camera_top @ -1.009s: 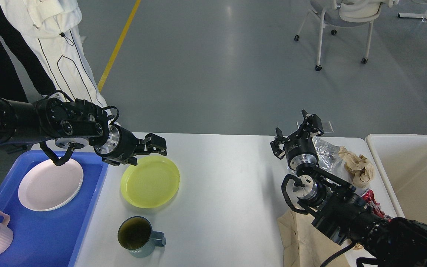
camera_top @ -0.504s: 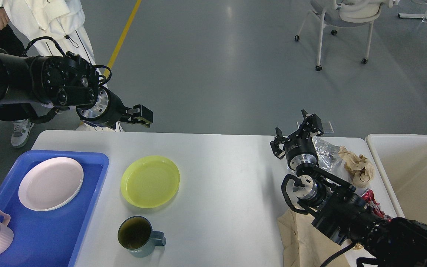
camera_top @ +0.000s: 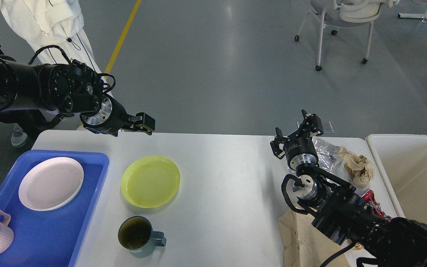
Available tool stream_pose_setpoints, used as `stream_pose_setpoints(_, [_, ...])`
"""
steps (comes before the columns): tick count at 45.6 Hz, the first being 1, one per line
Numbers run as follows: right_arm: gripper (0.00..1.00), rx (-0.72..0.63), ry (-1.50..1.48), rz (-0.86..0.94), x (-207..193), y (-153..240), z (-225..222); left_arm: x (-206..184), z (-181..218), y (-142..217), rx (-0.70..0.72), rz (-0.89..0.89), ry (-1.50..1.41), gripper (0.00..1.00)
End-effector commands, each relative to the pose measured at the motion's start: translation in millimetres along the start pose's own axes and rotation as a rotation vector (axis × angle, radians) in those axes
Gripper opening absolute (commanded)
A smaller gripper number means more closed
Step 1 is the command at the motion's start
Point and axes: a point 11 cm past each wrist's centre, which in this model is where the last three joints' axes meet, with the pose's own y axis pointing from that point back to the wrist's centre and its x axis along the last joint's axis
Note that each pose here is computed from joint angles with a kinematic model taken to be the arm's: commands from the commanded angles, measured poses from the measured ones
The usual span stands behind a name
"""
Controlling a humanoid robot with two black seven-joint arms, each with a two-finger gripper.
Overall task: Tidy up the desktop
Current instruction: 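Swing the left gripper over the yellow plate toward the dark mug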
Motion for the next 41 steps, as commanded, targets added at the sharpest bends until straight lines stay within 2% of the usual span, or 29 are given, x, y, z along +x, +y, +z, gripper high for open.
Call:
stream_pose_setpoints(1, [1.00, 0.001, -0.001, 0.000, 0, 0, 0, 0, 0, 0, 0.001, -0.001, -0.001, 0.98])
stream_pose_setpoints(26, [1.00, 0.001, 0.001, 0.000, 0, 0, 0, -10, -5, -9, 0.004, -0.030, 0.009, 0.98])
stream_pose_setpoints(41, [1.00, 0.002, 0.002, 0.001, 1, 0, -1, -62, -1, -8, -0.014, -0.391, 0.072, 0.98])
